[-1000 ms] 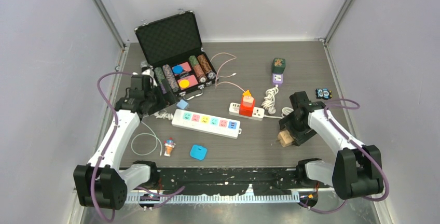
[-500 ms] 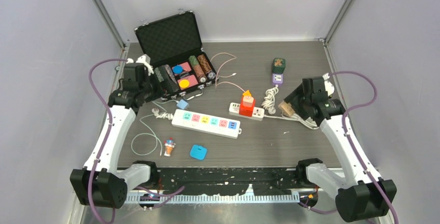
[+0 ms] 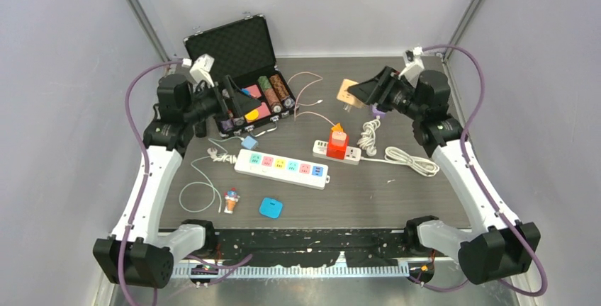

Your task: Insert the plug

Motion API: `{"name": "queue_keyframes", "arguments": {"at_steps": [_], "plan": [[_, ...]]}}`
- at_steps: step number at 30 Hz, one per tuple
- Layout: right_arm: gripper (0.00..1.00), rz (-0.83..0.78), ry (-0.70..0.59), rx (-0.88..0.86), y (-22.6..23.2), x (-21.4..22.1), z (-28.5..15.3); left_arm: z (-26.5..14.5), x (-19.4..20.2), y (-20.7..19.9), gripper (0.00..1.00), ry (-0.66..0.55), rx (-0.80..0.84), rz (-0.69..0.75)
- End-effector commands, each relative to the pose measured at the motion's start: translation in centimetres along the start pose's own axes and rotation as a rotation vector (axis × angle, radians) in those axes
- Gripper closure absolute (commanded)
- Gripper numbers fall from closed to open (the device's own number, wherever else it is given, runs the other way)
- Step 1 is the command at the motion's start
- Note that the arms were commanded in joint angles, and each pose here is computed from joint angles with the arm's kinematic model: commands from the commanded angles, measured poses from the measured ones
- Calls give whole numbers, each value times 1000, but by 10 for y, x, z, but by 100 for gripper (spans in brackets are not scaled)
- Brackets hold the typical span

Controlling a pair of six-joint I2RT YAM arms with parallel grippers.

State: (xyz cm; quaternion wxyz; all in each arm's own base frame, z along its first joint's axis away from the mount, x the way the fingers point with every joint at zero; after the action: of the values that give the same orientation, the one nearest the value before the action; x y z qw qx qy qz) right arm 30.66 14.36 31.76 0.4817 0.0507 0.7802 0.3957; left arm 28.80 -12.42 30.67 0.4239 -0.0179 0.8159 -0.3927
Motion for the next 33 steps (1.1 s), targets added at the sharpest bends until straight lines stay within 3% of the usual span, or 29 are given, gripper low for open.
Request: {"name": "queue_keyframes", "arguments": {"at_steps": [1, 6, 16, 24, 29, 33], "plan": [[95, -283, -104, -482, 100, -32, -9, -29, -21, -80, 12, -76, 398, 150], [94, -392, -74, -660, 144, -21, 1, -47, -29, -119, 12, -112, 591, 208], [95, -652, -198, -933, 192, 5, -2, -77, -20, -159, 10, -226, 771, 491], [95, -968, -370, -944, 205, 18, -7, -80, -13, -160, 10, -312, 756, 598], [95, -1136, -416, -841, 205, 25, 3, -69, -38, -146, 11, -417, 578, 491], [95, -1212, -438, -794, 205, 28, 6, -63, -45, -140, 11, -415, 515, 417]]}}
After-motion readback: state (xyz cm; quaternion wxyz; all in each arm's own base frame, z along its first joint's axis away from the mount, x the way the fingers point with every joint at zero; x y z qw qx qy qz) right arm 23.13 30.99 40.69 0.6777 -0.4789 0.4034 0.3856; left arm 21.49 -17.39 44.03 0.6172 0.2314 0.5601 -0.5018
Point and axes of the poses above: each gripper's point midway between its finger pads, its own z axis out along the fingers, its own y axis along the line the jaws close on, x = y × z, the point moved 3 cm from there along -z, back along the fingers, and after that the axes turned 3 degrees about -z, right-handed, at the moved point
